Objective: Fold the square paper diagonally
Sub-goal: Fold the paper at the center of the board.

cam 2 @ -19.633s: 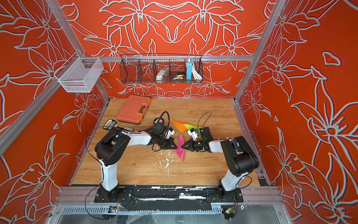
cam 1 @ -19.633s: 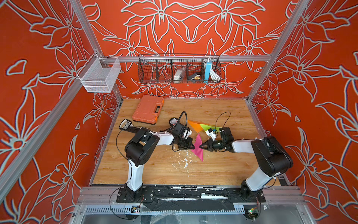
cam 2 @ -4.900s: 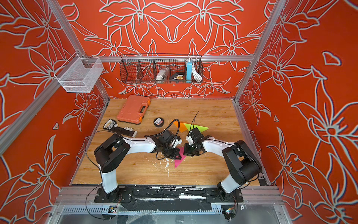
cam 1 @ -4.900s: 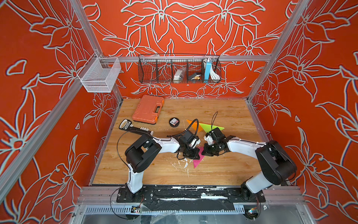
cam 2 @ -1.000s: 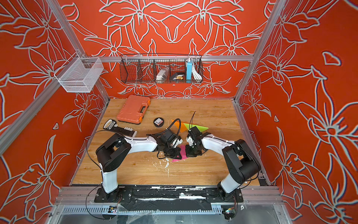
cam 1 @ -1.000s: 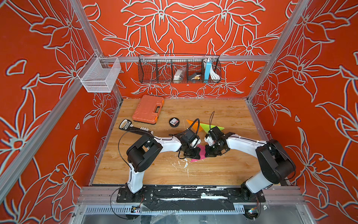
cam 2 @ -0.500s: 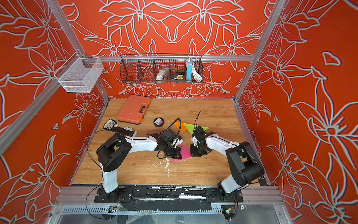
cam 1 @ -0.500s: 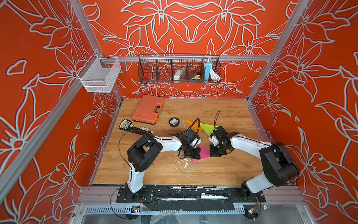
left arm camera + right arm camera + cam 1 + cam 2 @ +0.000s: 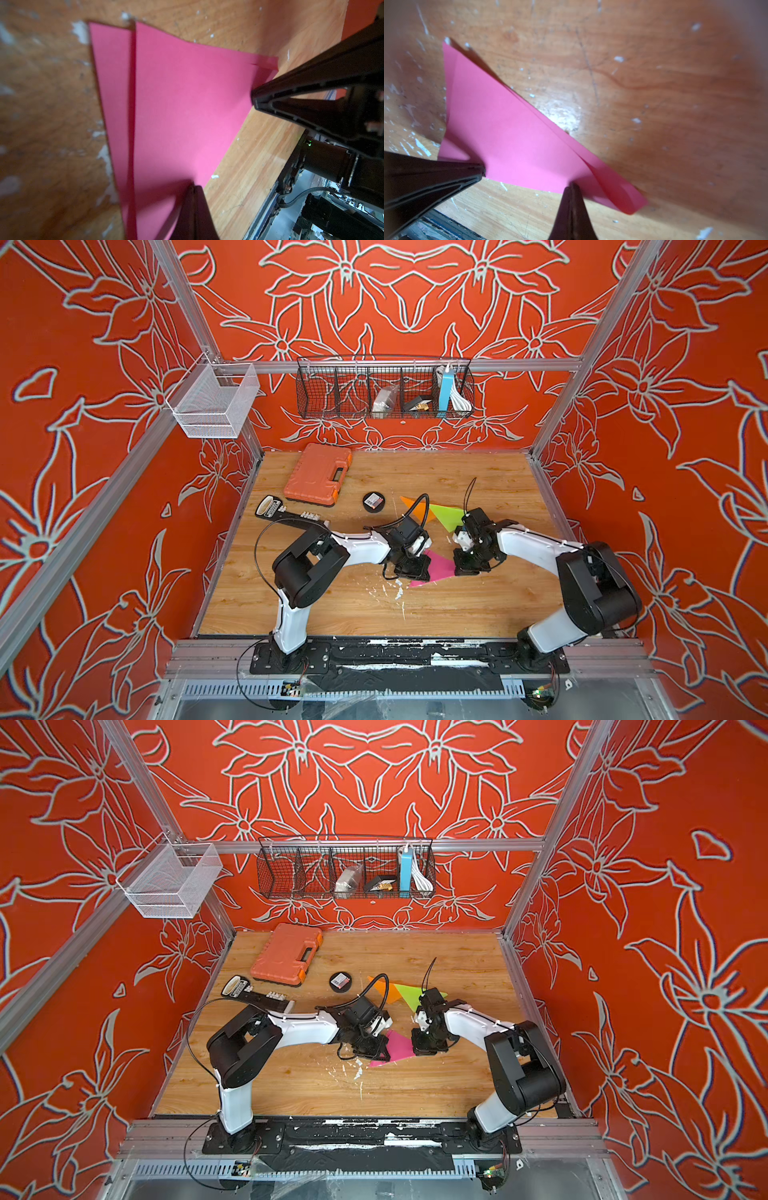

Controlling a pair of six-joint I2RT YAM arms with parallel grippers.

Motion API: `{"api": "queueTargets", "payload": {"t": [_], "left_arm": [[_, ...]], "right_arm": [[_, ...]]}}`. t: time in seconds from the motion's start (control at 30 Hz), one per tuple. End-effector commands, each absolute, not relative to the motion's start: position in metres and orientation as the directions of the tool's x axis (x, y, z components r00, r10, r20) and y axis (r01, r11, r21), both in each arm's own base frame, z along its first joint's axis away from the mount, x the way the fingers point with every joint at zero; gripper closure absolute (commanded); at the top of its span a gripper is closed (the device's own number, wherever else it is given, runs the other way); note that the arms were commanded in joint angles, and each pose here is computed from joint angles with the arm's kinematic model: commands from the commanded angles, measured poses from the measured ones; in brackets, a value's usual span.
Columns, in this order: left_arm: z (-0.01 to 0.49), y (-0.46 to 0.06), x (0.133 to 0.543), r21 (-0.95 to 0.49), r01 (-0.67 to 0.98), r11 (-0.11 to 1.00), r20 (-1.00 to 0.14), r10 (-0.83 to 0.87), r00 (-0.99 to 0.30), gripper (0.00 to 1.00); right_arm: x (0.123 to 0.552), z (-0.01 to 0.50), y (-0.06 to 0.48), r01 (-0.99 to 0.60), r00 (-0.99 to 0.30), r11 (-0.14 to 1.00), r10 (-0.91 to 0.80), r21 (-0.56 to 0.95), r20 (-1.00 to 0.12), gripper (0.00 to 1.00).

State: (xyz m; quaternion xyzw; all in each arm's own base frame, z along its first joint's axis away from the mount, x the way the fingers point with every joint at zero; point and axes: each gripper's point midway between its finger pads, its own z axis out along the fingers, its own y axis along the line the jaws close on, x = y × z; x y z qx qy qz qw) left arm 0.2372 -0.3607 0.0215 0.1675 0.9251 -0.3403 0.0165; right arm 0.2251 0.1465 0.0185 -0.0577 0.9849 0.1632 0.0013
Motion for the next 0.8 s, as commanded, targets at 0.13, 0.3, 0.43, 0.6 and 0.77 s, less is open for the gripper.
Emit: {"api": "queueTargets", "payload": {"t": [0.13,0.3,0.43,0.6,0.77], "left_arm": [[-0.017,-0.337,0.225,-0.53,0.282,0.8,-0.049,0.303,-0.952,1.0],[-0.017,-0.337,0.225,-0.529,0.283,0.8,-0.05,0.303,-0.952,1.0],[-0.016,-0.336,0.226,-0.528,0.284,0.8,-0.055,0.302,-0.952,1.0],[-0.014,-0.336,0.225,-0.529,0.286,0.799,-0.059,0.301,-0.952,1.0],[-0.014,-0.337,0.225,-0.535,0.283,0.796,-0.054,0.302,-0.952,1.0]], "right_arm": [[0.229,0.006,0.116,-0.063,-0.998,0.969,-0.066,0.24,0.005,1.0],[0.23,0.007,0.105,-0.046,-0.999,0.98,-0.046,0.193,-0.005,1.0],[0.23,0.01,0.095,-0.03,-0.999,0.988,-0.027,0.152,-0.021,1.0],[0.232,0.014,0.083,-0.011,-0.999,0.995,-0.007,0.098,-0.044,1.0],[0.238,0.022,0.091,0.0,-0.997,0.989,0.011,0.149,-0.072,1.0]]}}
